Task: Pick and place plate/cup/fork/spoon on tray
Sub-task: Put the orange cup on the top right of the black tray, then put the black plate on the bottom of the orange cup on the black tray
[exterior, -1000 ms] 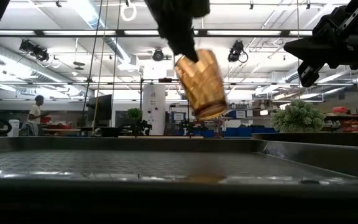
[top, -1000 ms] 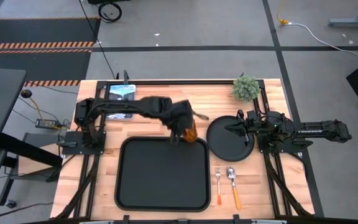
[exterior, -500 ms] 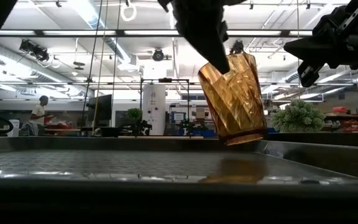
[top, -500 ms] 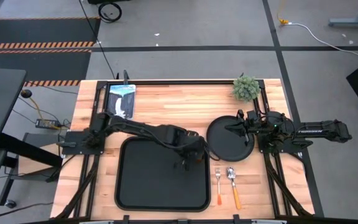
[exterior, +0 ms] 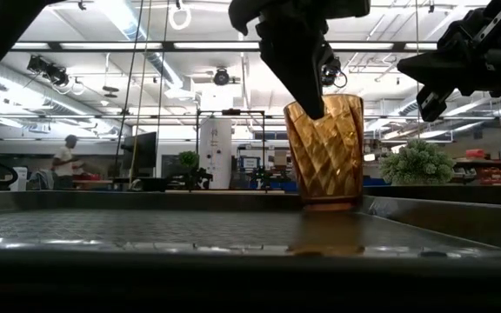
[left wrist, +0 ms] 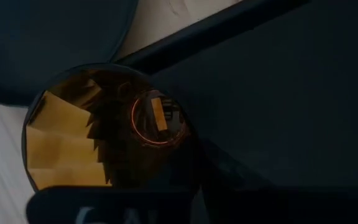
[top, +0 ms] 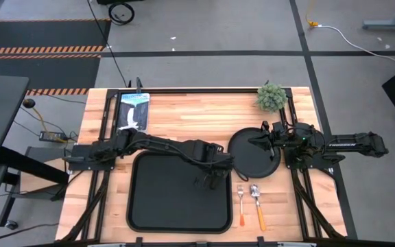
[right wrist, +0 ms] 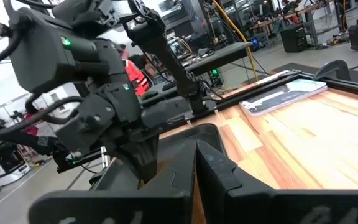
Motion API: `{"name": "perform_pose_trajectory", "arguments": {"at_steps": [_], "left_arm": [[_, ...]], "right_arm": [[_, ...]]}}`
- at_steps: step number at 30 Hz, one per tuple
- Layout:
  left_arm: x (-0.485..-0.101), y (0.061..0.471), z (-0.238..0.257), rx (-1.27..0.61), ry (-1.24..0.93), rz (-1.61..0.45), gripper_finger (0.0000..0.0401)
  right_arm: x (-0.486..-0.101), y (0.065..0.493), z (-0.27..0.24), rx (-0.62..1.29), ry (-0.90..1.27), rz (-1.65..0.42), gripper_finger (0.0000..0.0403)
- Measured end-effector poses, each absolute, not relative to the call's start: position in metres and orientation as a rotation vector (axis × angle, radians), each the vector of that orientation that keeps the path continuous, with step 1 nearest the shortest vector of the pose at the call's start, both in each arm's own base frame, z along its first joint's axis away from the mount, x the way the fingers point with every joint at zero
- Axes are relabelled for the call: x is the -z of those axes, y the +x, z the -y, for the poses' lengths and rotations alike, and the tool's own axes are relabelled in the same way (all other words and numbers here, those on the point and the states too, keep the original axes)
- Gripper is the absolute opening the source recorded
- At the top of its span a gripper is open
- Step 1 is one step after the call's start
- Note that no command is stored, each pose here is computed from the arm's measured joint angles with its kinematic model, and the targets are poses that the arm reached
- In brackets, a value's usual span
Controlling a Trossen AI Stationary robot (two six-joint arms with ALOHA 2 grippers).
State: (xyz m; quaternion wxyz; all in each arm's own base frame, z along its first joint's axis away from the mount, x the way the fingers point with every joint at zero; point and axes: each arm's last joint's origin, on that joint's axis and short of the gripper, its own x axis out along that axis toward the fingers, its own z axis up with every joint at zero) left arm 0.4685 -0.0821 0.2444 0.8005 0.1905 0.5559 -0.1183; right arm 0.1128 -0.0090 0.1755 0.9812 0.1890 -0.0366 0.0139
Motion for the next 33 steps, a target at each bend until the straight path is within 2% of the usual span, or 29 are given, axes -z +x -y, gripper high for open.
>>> {"name": "perform_pose_trajectory", "arguments": {"at_steps": [10, 22, 33], "left_arm": [[-0.245, 0.468, 0.090, 0.288, 0.459, -1.178, 0.0083], [-0.246, 0.465, 0.103, 0.217, 0.581, -1.170, 0.0149], [-0.250, 0.468, 0.117, 0.174, 0.670, -1.091, 0.0190]], "right_arm": [[-0.176, 0.113, 0.009, -0.028, 0.380, 0.074, 0.0020], [-0.176, 0.113, 0.009, -0.028, 0.380, 0.074, 0.0020], [-0.176, 0.113, 0.009, -0.029, 0.381, 0.074, 0.0020]]}}
